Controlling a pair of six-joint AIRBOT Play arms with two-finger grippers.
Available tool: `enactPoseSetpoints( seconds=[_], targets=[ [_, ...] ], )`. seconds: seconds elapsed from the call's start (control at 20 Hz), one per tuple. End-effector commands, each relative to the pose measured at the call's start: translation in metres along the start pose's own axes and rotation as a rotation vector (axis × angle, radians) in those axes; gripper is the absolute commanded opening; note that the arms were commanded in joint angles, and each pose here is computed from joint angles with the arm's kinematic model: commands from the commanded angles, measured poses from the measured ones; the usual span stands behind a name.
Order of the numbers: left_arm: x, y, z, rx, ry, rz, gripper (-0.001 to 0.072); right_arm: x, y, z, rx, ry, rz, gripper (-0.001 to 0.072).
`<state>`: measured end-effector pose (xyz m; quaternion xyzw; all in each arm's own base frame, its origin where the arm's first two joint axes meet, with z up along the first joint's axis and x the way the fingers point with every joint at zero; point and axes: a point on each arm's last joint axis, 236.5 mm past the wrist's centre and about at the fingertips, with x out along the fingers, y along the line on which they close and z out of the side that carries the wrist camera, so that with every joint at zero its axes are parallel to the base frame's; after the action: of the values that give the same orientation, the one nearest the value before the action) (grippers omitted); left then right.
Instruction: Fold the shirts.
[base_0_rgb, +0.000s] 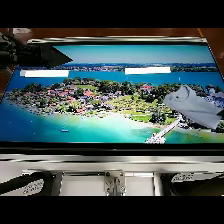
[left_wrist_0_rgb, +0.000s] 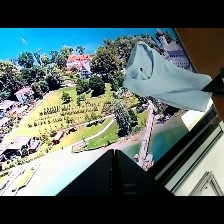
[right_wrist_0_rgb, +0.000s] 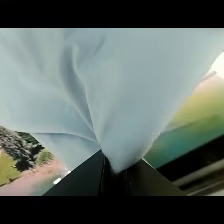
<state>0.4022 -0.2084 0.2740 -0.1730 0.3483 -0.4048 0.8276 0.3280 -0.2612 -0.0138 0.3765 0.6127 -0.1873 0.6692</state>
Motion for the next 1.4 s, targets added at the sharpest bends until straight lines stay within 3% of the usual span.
enactPoseSetpoints(
  seconds=[0.0,0.45,0.8,0.85,0.9,0.95,1.0,1.2,1.35],
  targets=[
    [0.000,0.000,-0.003,-0.002,0.013,-0.003,0.0043,0.015,-0.057,-0.050,0.166,0.122,-0.055,0.0067],
    [0.003,0.003,-0.004,-0.001,0.019,-0.002,0.0043,0.058,-0.096,-0.187,0.395,0.170,-0.108,0.0068],
    [0.003,0.003,-0.004,0.021,0.020,-0.003,0.0043,0.063,-0.102,-0.205,0.485,0.083,-0.150,0.0069],
    [0.004,0.004,-0.004,0.028,0.020,-0.003,0.0043,0.062,-0.102,-0.206,0.484,0.085,-0.154,0.0098],
    [0.004,0.004,-0.004,0.028,0.021,-0.003,0.0043,0.062,-0.103,-0.209,0.477,0.095,-0.159,0.0230],
    [0.004,0.004,-0.004,0.028,0.021,-0.003,0.0043,0.061,-0.105,-0.213,0.429,0.116,-0.167,0.0459],
    [0.004,0.004,-0.004,0.028,0.020,-0.003,0.0043,0.058,-0.108,-0.223,0.335,0.166,-0.182,0.0562],
    [0.004,0.007,0.008,0.062,-0.031,0.013,0.0043,0.009,-0.160,-0.260,0.204,0.296,-0.459,0.0562],
    [0.004,0.012,0.021,0.104,-0.084,0.034,0.0042,-0.050,-0.153,-0.214,0.176,0.034,-0.487,0.0558]
  ],
)
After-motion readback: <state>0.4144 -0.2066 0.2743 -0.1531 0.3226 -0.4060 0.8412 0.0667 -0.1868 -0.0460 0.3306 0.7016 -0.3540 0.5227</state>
